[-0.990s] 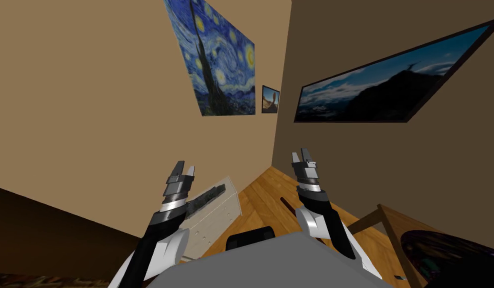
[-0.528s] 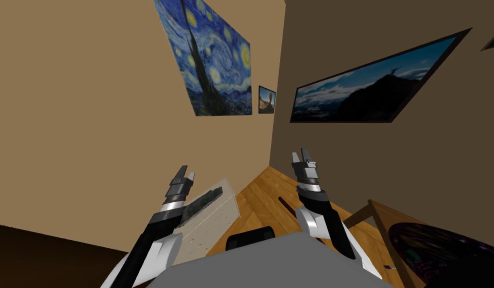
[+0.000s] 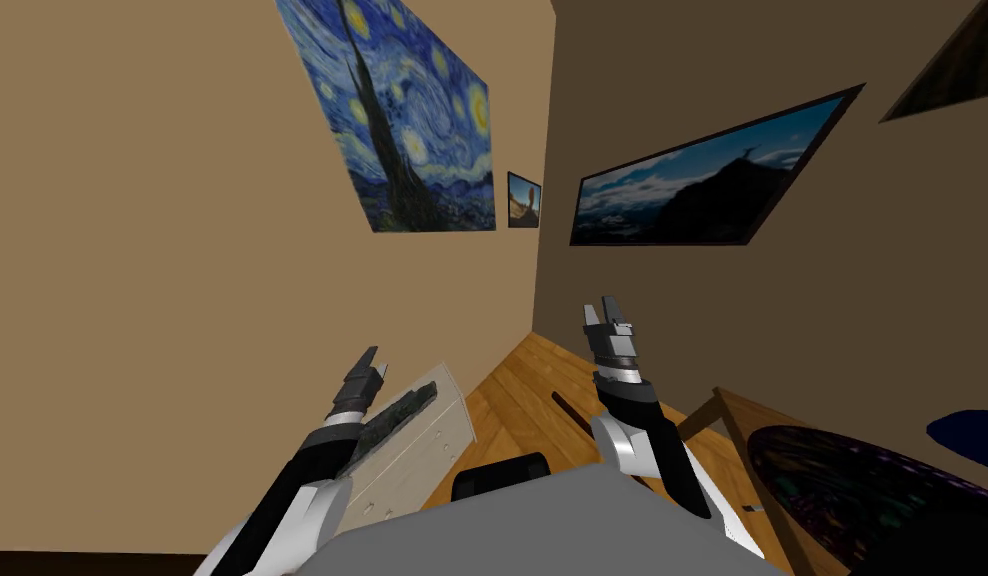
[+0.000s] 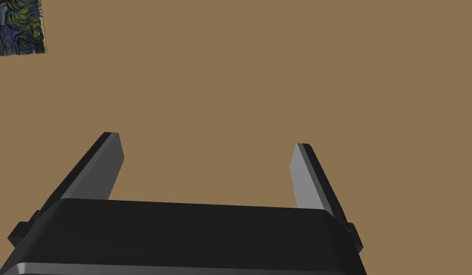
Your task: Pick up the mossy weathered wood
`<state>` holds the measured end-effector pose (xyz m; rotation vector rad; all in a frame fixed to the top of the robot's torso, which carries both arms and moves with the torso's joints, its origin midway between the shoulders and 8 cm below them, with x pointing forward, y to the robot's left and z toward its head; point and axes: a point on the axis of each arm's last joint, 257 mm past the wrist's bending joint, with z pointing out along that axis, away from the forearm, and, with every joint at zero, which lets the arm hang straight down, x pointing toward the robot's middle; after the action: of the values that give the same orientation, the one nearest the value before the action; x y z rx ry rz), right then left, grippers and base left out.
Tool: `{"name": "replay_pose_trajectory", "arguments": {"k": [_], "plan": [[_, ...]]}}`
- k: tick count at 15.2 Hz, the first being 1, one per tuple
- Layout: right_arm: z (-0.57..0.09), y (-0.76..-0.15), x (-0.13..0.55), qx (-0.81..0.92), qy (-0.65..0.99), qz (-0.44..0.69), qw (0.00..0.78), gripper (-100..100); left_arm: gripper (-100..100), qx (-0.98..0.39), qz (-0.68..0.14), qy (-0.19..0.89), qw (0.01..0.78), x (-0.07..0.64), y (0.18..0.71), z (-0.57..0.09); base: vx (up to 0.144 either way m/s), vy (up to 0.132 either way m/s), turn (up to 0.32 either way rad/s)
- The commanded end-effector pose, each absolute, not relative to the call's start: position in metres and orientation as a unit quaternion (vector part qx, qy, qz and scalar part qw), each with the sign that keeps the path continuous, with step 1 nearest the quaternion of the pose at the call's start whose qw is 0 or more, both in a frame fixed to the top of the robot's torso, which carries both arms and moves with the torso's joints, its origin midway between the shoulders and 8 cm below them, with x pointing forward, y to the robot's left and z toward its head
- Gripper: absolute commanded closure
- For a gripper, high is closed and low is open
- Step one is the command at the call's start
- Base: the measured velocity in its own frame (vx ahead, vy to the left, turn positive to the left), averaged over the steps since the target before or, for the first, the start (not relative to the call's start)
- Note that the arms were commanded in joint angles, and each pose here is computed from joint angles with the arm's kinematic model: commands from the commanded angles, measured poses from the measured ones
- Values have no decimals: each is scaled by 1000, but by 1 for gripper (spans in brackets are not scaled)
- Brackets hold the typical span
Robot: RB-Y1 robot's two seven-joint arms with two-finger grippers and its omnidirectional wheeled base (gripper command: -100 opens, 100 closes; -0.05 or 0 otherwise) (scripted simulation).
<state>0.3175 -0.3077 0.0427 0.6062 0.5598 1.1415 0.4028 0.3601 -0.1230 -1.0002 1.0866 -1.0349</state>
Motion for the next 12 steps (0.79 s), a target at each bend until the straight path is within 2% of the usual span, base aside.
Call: {"name": "replay_pose_trajectory", "arguments": {"k": [1,11,12], "plan": [[43,-308,317,279,257,525,762,0,-100,-465,-430,486,602,401,379,-148,31,-10,-122],[43,-308,317,279,257,525,762,0,-100,-560,-360,519,536,384,432,-228,33,-8,-106],[43,-308,317,279,257,525,762,0,-100,-583,-344,520,522,375,450,-246,32,-3,-140]]}}
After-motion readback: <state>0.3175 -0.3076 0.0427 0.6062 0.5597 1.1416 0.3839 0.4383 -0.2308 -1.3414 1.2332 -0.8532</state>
